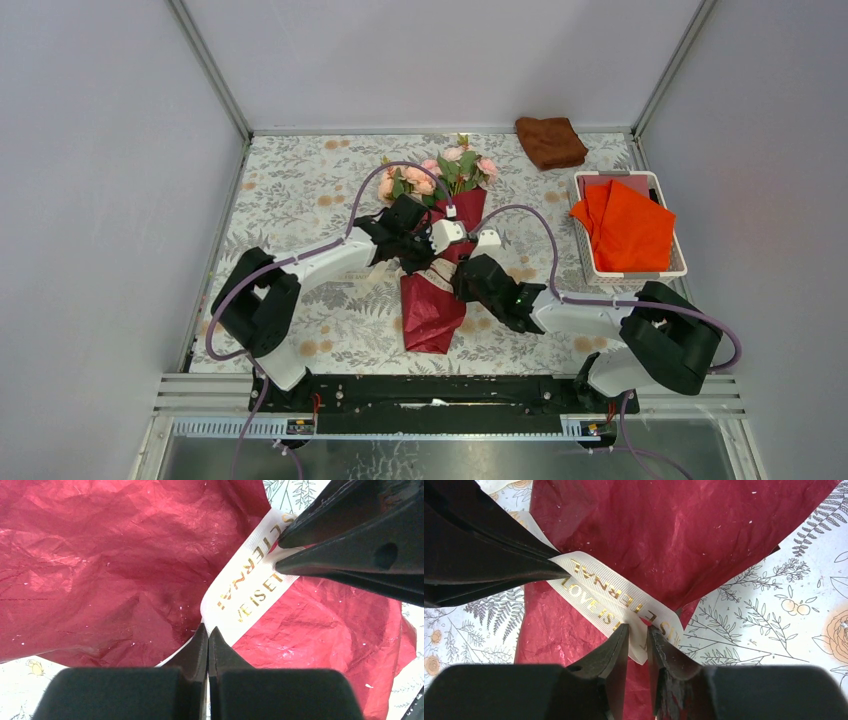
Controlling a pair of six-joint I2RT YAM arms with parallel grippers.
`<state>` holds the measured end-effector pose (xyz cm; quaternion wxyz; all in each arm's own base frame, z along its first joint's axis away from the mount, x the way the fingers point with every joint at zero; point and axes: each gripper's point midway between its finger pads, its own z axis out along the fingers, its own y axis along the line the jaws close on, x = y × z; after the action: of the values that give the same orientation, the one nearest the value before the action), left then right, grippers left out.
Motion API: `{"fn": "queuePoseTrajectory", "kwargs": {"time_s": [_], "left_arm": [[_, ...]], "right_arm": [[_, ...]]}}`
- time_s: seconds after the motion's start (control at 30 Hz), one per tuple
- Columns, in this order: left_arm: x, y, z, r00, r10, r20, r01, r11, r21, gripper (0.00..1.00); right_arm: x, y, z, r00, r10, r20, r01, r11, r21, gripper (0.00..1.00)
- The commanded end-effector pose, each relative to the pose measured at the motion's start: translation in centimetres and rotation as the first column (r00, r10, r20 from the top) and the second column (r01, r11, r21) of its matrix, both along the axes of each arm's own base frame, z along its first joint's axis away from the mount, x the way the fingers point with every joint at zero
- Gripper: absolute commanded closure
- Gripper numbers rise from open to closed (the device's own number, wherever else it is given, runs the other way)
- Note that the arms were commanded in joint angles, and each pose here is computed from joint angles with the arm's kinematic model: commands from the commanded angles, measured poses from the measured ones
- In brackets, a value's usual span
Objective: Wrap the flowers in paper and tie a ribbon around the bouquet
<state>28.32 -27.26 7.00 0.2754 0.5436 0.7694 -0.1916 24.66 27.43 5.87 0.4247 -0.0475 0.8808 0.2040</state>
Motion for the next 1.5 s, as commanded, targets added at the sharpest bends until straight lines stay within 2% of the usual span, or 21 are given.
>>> {"fn": "queuePoseTrajectory", "kwargs": {"time_s": [0.0, 0.37, 0.53, 0.8, 1.0, 1.47], "left_arm": [[1.8, -1.5, 2.1, 0.999, 0.003, 0.042, 0.000, 0.997, -0.083, 1.00], [1.8, -1.5, 2.0, 1.000, 0.003, 0.029, 0.000, 0.996, -0.090, 1.00], [1.5, -1.4, 1.9, 1.000, -0.006, 0.021, 0.008, 0.996, -0.088, 1.00], [1.4, -1.3, 1.7, 1.000, -0.009, 0.015, 0.011, 0.996, -0.085, 1.00], [1.4, -1.5, 1.8, 1.000, -0.009, 0.011, 0.010, 0.996, -0.087, 1.00], [1.6, -1.4, 1.4, 1.000, -0.008, 0.005, 0.008, 0.997, -0.080, 1.00]], "right_arm": [[-0.6, -1.0, -1.6, 1.000, -0.010, -0.028, 0.009, 0.999, -0.034, 0.73], [-1.0, -0.3, -1.8, 0.999, 0.040, -0.034, -0.041, 0.999, -0.022, 0.71], [-0.1, -0.7, -1.7, 1.000, 0.020, -0.019, -0.021, 0.999, -0.031, 0.74], [0.9, 0.2, 0.1, 0.998, 0.046, 0.038, -0.048, 0.997, 0.058, 0.68], [2.4, 0.1, 0.9, 0.998, 0.014, 0.061, -0.019, 0.996, 0.089, 0.69], [5.1, -1.4, 0.5, 0.992, -0.101, 0.071, 0.097, 0.994, 0.058, 0.68]]}}
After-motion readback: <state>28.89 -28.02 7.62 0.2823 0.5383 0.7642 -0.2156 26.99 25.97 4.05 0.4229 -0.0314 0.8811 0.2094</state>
